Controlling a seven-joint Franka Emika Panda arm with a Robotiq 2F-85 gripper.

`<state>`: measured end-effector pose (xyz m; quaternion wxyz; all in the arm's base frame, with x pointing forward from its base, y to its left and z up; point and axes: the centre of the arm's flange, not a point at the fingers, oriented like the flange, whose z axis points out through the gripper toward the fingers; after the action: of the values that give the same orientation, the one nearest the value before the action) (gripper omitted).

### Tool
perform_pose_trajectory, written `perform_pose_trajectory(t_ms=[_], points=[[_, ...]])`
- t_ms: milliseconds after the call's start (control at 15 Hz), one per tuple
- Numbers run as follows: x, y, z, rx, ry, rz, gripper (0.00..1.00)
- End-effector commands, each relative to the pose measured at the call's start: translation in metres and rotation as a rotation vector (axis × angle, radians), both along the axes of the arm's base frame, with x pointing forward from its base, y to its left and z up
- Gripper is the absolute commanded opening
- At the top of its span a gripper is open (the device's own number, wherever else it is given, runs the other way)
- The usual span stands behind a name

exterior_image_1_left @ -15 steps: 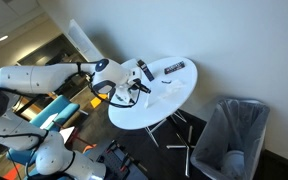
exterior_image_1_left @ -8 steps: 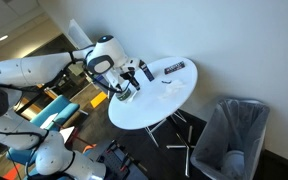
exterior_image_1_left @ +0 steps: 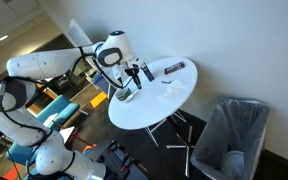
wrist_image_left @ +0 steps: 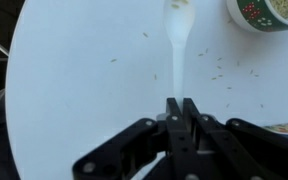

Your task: Pour the contents in the clear cup into the white and green mug

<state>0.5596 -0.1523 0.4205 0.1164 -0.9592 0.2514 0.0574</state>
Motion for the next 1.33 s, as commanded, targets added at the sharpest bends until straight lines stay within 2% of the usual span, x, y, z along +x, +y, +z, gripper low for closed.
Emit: perform_pose_trajectory(t_ms=[0,400,933,1067,1267], points=[[0.023,-0.003,-0.02,-0.025,0.108,-0.04,0.03],[0.031,-0.005,-0.071,-0.041,0.213,-0.042,0.03],[0.034,-0.006,-0.104,-0.054,0.267,-0.042,0.03],[0.034,-0.006,-0.107,-0.056,0.276,-0.041,0.36],[0.029,-0.002,-0.103,-0.062,0.27,-0.035,0.58]])
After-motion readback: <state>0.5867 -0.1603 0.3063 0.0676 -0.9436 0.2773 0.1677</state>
